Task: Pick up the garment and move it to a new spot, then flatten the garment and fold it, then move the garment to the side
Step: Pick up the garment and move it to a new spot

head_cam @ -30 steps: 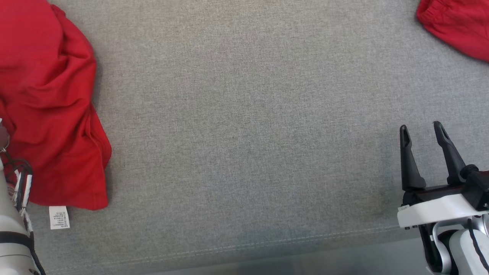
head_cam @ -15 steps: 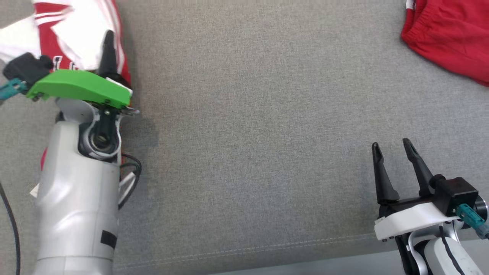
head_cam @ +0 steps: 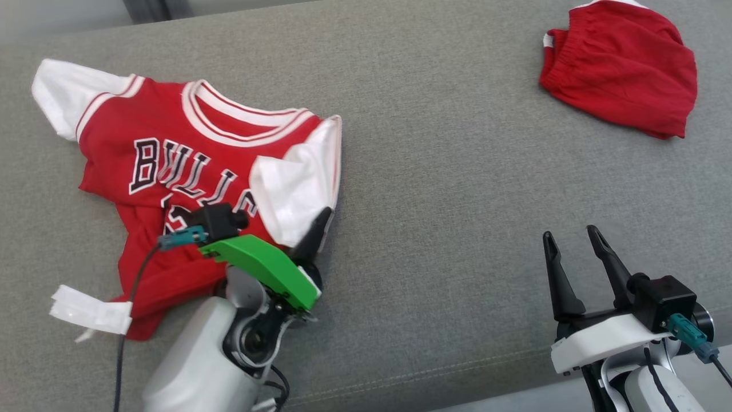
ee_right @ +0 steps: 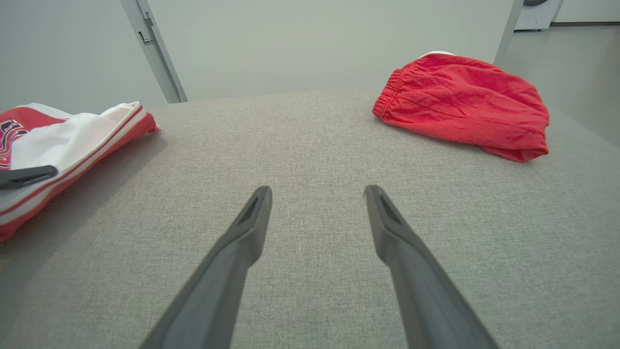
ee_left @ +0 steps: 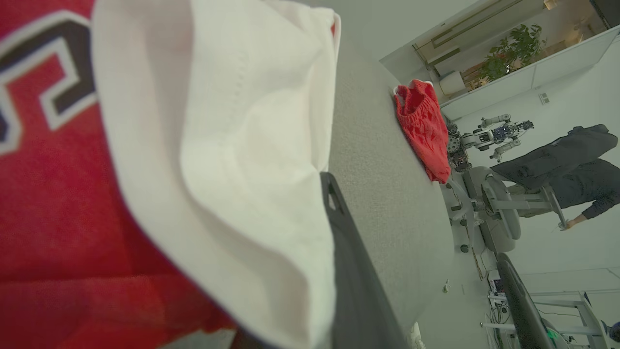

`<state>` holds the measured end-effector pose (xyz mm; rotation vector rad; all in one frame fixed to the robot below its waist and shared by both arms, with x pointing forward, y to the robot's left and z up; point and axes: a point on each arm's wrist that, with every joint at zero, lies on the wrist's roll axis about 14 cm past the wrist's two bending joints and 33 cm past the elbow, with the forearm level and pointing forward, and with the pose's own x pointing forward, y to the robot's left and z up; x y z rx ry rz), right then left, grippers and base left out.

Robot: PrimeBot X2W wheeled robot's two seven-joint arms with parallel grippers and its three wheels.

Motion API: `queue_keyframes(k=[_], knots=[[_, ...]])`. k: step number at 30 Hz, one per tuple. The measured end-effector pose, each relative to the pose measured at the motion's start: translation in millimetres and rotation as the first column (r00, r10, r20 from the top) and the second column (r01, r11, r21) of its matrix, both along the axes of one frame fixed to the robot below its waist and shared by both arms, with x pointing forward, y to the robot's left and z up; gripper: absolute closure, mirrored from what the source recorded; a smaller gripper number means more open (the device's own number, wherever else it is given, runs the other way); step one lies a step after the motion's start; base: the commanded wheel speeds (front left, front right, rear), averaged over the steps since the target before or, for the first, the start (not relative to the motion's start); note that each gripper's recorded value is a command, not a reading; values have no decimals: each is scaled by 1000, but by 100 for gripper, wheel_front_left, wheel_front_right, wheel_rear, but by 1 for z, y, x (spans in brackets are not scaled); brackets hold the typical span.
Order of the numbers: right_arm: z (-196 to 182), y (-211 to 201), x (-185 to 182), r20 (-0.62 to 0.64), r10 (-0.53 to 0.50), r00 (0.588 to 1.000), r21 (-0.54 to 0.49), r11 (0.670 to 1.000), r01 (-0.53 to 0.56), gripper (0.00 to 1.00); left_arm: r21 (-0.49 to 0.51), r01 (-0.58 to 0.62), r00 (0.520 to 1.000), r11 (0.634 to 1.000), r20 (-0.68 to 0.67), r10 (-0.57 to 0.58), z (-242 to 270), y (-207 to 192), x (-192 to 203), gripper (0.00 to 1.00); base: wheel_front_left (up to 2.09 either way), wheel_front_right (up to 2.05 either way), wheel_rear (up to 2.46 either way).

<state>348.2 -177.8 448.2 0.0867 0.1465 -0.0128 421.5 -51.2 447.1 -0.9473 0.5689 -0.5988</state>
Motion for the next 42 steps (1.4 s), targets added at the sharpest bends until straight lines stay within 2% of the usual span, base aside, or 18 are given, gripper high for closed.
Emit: queue_keyframes(k=[6, 12, 14, 16, 17, 18, 19, 20, 21, 28, 34, 37, 42], knots=[[5, -6, -7, 10, -19, 1000, -3, 1000, 19, 0, -67, 174, 984, 982, 51, -171, 24, -49, -39, 100, 0, 0, 0], [0, -21, -10, -7, -50, 999, -30, 998, 50, 0, -96, 397, 918, 913, 38, -395, 23, -90, -107, 100, 0, 0, 0], [-1, -22, -10, -11, -52, 999, -32, 998, 52, 0, -101, 433, 901, 896, 15, -434, 19, -94, -122, 100, 0, 0, 0], [-2, -22, -9, -15, -51, 999, -33, 998, 50, 0, -91, 441, 897, 893, -4, -443, 14, -95, -128, 100, 0, 0, 0], [-3, -22, -9, -18, -48, 999, -32, 998, 47, 0, -81, 432, 901, 898, -8, -434, 12, -94, -127, 91, 0, 0, 0], [-4, -20, -8, -20, -45, 999, -28, 999, 44, 0, -71, 426, 904, 902, -14, -428, 9, -92, -126, 62, 0, 0, 0], [-5, -19, -7, -22, -41, 999, -23, 999, 40, 0, -62, 418, 908, 907, -21, -419, 7, -91, -125, 20, 0, 0, 0], [-5, -17, -5, -22, -32, 999, -20, 999, 32, 0, -57, 400, 915, 915, -24, -402, 5, -89, -122, 20, 0, 0, 0], [-5, -14, -4, -22, -21, 1000, -17, 1000, 21, 0, -51, 387, 921, 920, -24, -389, 4, -87, -120, 0, 0, 0, 0], [1, 8, 15, 8, 67, 998, -1, 998, -67, 0, -34, 337, 940, 941, -39, -338, 0, -78, -115, 0, 0, 0, 0], [-4, 29, 21, -16, 146, 989, 21, 989, -145, 0, -68, 304, 950, 950, -51, -308, 6, -75, -115, 0, 0, 0, 0], [-16, 39, 21, -65, 171, 983, 55, 984, -168, 0, -78, 254, 964, 964, -56, -258, 8, -68, -108, 0, 0, 0, 0], [-41, 40, 13, -163, 158, 974, 115, 983, -141, 0, -85, 178, 982, 980, -51, -183, 11, -56, -96, 0, 0, 0, 0]])
